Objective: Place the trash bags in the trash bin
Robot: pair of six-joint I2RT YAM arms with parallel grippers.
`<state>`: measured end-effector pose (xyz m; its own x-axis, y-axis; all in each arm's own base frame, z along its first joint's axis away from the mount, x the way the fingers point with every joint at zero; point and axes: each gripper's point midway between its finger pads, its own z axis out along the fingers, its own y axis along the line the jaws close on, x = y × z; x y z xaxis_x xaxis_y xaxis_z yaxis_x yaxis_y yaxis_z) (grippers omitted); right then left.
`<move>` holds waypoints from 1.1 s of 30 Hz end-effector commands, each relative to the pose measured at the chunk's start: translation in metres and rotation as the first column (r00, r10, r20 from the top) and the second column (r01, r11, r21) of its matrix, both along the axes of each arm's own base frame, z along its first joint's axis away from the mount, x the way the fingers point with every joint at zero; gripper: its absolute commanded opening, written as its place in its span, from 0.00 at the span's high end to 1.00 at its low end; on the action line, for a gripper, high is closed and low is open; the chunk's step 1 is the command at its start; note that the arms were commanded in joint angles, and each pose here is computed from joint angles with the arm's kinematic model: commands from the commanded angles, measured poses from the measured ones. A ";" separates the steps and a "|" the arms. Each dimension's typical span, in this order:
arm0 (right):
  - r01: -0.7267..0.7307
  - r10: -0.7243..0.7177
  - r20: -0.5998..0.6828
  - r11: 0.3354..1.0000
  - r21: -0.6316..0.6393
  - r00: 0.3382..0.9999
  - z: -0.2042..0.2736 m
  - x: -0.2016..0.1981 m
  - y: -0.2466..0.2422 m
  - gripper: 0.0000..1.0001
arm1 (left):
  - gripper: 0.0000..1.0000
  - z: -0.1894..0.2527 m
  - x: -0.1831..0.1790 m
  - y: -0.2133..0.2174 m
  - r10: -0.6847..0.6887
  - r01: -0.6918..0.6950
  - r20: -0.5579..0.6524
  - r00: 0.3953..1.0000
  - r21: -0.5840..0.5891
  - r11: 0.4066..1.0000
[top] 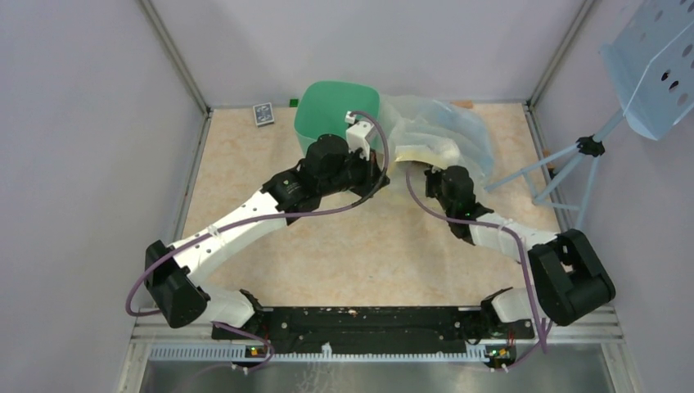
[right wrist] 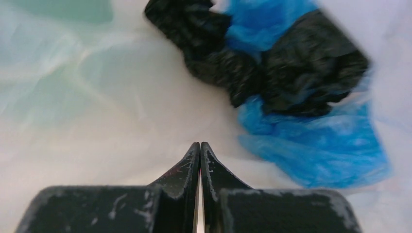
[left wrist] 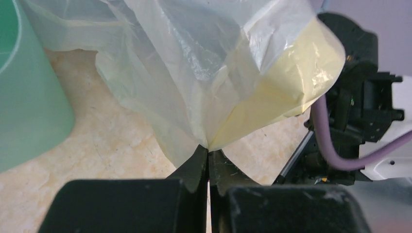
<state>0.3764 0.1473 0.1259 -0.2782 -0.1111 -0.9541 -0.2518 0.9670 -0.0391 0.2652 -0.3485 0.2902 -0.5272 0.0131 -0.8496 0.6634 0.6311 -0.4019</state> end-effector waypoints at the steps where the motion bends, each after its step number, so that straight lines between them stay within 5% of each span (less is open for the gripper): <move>1: 0.197 -0.202 0.070 0.978 0.074 0.977 0.038 0.032 -0.027 0.94 | 1.00 0.000 -0.011 -0.005 -0.061 0.061 -0.028 0.998 -0.023 0.998; 10: 0.413 -0.413 -0.019 0.907 0.088 0.911 0.025 0.045 -0.073 0.56 | 1.00 -0.004 -0.022 -0.013 -0.126 0.121 -0.060 0.990 -0.081 0.989; 13: 0.547 -0.539 -0.094 0.833 0.091 0.837 0.013 0.043 -0.091 0.41 | 1.00 0.000 -0.022 -0.016 -0.144 0.138 -0.055 0.988 -0.102 0.985; 18: 0.698 -0.664 -0.222 0.699 0.158 0.714 -0.010 0.045 -0.106 0.40 | 1.00 -0.014 -0.021 -0.019 -0.161 0.152 -0.087 0.983 -0.099 0.983; 25: 0.730 -0.667 -0.299 0.647 0.221 0.682 -0.024 0.069 -0.113 0.34 | 1.00 -0.045 -0.023 -0.023 -0.179 0.167 -0.148 0.973 -0.092 0.982; 30: 0.800 -0.735 -0.335 0.588 0.118 0.589 -0.042 0.067 -0.127 0.42 | 1.00 -0.060 -0.023 -0.030 -0.200 0.188 -0.182 0.963 -0.082 0.979; 33: 0.776 -0.708 -0.331 0.613 0.149 0.624 -0.036 0.067 -0.122 0.82 | 1.00 -0.069 -0.022 -0.036 -0.218 0.206 -0.203 0.955 -0.079 0.975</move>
<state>0.4394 0.0291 0.0740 -0.4006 0.4351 -0.8064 0.5711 0.8068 0.1516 0.2412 -0.3730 0.2154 -0.6922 0.1075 -0.7137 0.6551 0.5085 -0.5588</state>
